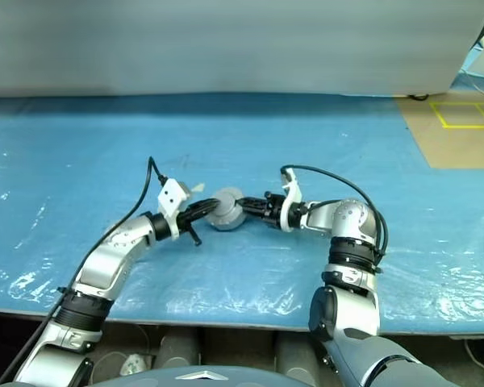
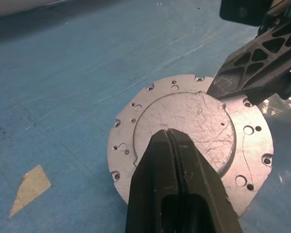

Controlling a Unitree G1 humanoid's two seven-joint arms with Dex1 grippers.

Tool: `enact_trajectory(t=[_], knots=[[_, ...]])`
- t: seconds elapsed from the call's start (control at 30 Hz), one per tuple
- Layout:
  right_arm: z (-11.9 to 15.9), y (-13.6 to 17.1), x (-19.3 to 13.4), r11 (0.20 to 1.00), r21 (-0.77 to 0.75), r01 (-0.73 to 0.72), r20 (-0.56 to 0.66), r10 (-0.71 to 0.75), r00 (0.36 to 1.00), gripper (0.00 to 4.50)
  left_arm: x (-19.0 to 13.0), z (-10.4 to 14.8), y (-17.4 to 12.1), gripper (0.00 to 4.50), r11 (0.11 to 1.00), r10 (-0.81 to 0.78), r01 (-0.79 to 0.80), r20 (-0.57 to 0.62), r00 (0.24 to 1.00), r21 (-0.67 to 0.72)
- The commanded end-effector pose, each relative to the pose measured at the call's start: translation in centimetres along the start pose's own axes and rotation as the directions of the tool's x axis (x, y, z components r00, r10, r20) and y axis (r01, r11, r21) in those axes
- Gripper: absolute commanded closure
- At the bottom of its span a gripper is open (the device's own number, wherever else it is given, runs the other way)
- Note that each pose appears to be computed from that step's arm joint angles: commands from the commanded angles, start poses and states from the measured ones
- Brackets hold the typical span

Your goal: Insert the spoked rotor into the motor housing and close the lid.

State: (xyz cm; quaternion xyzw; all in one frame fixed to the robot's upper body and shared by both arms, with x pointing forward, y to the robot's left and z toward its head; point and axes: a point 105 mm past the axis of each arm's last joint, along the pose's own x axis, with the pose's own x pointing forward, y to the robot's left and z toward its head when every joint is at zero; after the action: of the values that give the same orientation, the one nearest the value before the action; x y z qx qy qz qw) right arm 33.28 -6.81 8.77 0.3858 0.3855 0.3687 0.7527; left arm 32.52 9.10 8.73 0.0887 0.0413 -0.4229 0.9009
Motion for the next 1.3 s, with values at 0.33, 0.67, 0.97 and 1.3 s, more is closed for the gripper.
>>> enact_trajectory(t=[0.33, 0.67, 0.97, 1.3], knots=[[1.4, 1.1, 1.4, 0.999, 0.003, -0.046, 0.103, 0.045, 0.994, 3.36, -1.4, 4.0, 5.4, 4.5, 0.85, 0.353, -0.175, 0.291, 0.889, -0.498], [6.5, 1.0, 0.5, 0.985, 0.134, -0.104, 0.404, 0.042, 0.914, 3.36, -4.6, 2.7, 7.3, 4.1, 0.67, 0.502, -0.17, 0.272, 0.821, -0.723], [8.5, 5.1, 0.1, 0.94, 0.089, -0.33, 0.498, 0.245, 0.832, 3.36, -3.4, 3.0, 5.3, 1.06, 0.551, 0.461, 0.003, 0.307, 0.833, -0.835], [7.7, 7.6, 0.6, 0.923, -0.007, -0.385, 0.423, 0.351, 0.835, 3.36, -2.2, 5.5, 3.6, 0.03, 0.413, 0.389, 0.234, 0.403, 0.828, -0.88]])
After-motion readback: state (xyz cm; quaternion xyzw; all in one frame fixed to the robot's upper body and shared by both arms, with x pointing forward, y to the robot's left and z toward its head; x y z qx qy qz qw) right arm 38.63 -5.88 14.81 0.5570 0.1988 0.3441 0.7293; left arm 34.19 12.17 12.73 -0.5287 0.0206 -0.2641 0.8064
